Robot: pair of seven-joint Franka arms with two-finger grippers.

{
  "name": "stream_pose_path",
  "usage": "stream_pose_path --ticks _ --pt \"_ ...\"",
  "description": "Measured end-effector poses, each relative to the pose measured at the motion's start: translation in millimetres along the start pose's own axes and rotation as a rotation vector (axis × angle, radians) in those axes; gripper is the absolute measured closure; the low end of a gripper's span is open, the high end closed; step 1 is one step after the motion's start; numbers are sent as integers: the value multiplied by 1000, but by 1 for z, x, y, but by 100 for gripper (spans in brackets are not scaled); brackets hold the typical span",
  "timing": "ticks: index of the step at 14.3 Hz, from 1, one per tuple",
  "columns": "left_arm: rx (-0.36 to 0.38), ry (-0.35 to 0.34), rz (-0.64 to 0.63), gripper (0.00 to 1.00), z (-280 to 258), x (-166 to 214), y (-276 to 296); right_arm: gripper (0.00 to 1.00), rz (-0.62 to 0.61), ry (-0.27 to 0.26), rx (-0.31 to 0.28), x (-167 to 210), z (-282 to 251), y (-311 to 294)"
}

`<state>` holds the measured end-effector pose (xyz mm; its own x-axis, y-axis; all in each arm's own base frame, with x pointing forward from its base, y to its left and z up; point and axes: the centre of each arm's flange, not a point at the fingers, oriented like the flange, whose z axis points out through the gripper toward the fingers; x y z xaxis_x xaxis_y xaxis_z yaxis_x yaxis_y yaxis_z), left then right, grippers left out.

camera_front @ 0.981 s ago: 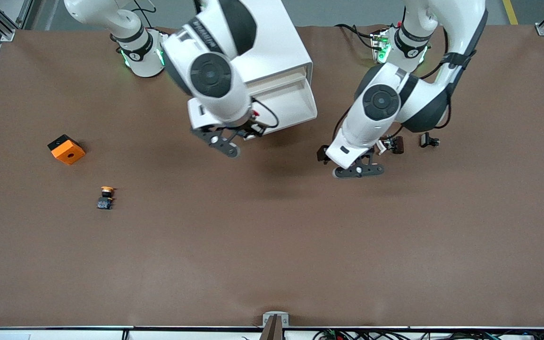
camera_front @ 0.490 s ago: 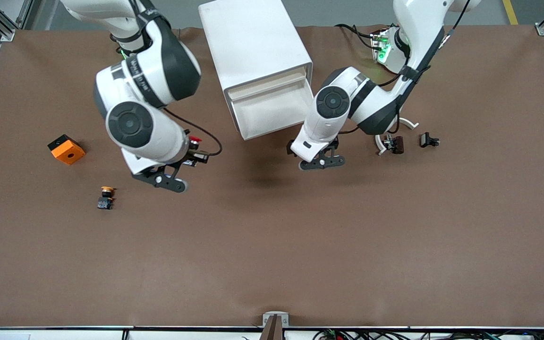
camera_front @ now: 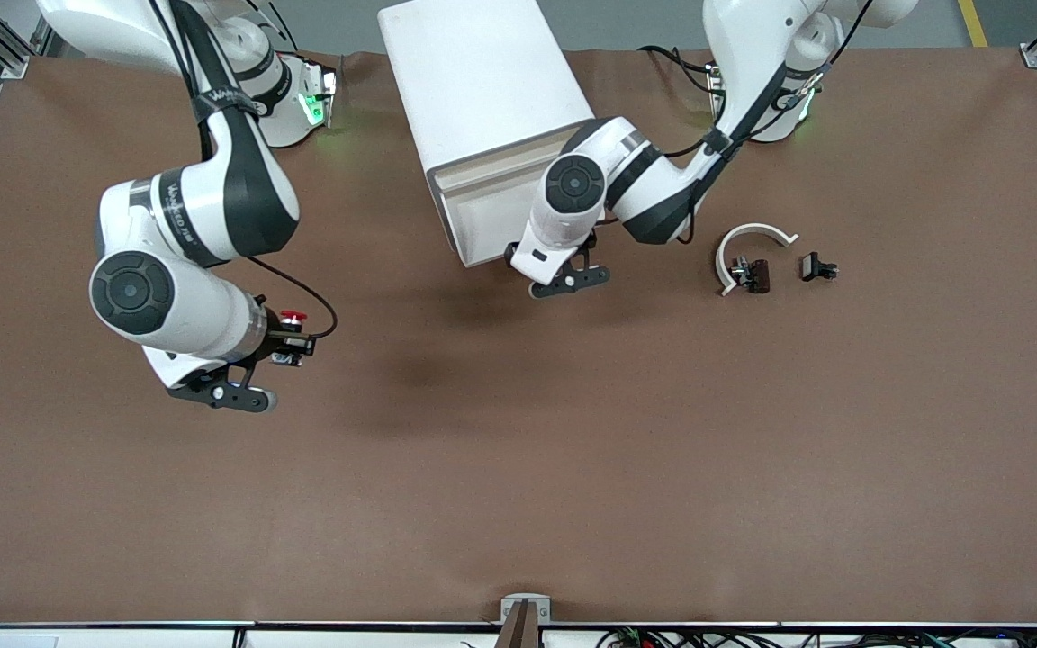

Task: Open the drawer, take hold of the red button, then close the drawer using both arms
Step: 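Push the drawer shut with the left gripper while the right gripper carries the button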

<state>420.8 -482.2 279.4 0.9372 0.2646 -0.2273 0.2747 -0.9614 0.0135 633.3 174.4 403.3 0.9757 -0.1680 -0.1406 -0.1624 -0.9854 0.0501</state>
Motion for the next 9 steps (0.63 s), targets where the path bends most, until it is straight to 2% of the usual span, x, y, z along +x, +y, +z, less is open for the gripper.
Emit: stream_pose_path --ticks 4,9 --pt "26 -6 -95 0 15 -46 19 59 7 35 -4 -1 53 54" --pt "67 -31 -176 0 40 -98 36 59 43 85 4 -5 99 87"
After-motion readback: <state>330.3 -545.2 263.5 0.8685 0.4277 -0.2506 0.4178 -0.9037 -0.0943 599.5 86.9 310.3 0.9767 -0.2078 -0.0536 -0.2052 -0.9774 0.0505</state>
